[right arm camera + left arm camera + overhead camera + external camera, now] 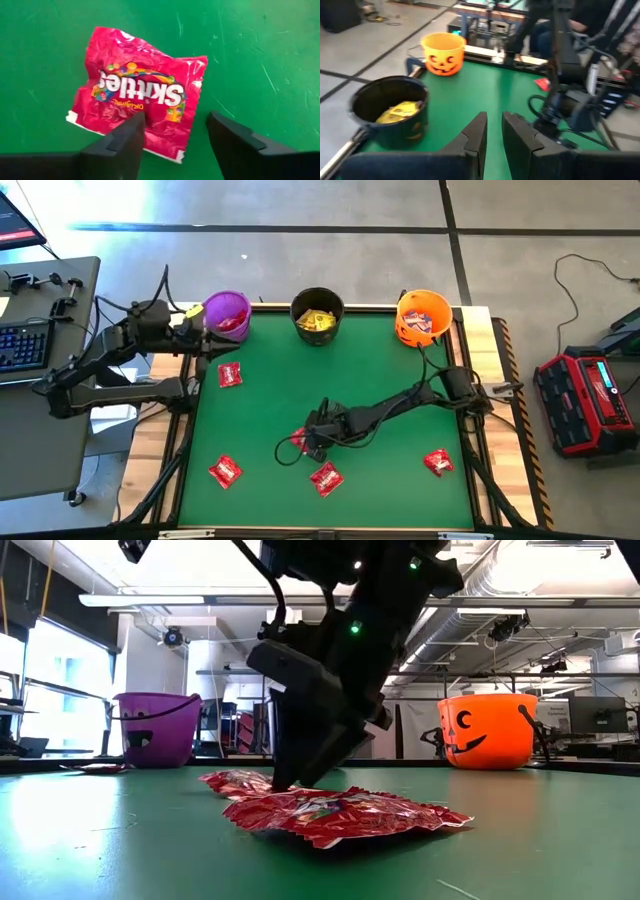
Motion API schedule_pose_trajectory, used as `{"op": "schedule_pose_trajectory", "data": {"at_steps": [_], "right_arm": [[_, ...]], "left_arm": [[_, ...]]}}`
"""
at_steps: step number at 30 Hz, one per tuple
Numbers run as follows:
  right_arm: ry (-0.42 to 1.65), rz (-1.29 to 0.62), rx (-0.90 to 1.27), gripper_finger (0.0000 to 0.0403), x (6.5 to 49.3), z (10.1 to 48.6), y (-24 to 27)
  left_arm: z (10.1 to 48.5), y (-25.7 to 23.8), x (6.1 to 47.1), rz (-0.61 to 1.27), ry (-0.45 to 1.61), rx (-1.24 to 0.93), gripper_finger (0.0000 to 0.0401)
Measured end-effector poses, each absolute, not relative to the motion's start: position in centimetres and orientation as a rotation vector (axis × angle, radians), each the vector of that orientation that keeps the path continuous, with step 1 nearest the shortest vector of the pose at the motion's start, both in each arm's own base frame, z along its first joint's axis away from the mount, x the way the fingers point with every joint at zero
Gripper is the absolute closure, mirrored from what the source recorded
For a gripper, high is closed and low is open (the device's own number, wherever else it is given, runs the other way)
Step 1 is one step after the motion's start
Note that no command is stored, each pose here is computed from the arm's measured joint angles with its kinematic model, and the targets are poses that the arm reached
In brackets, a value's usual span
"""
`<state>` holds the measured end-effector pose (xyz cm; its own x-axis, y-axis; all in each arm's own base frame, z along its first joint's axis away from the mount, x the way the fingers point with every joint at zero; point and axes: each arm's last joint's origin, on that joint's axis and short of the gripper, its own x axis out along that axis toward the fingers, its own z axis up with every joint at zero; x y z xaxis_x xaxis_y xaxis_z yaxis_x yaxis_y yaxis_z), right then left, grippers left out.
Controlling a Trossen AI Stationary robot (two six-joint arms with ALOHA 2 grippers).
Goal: Sort candy by brand, put in halloween buckets
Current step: Put the red candy pack into the violet bucket
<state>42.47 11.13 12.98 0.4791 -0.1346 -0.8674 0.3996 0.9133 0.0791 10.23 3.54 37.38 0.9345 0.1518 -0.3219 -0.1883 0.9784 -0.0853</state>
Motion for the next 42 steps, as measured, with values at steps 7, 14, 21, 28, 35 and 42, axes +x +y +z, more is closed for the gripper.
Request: {"op": "schedule_pose_trajectory", "data": {"at_steps": [7,14,21,28,35,42], "right_arm": [[1.034,-0.301,0.297,0.0339,42.5,13.0,11.2],[1.045,-0.236,0.348,0.0387,42.4,14.0,11.2],[0.948,-0.205,0.358,0.0401,43.6,17.3,9.9],[0.855,-0.167,0.361,0.0398,45.5,20.7,8.2],[0.927,0.018,0.196,0.0311,45.0,20.6,9.6],[0.933,0.162,-0.037,0.0194,44.9,19.6,10.3]], "left_arm": [[37.4,2.9,10.4,0.084,0.320,-0.112,0.0391],[37.9,2.5,9.6,0.109,0.269,-0.092,0.0400],[37.0,2.6,8.0,0.305,0.348,-0.118,0.0401],[35.9,2.8,7.0,0.493,0.458,-0.163,0.0401],[35.7,2.7,6.9,0.463,0.485,-0.129,0.0401],[35.7,2.7,6.9,0.458,0.490,-0.113,0.0401]]}}
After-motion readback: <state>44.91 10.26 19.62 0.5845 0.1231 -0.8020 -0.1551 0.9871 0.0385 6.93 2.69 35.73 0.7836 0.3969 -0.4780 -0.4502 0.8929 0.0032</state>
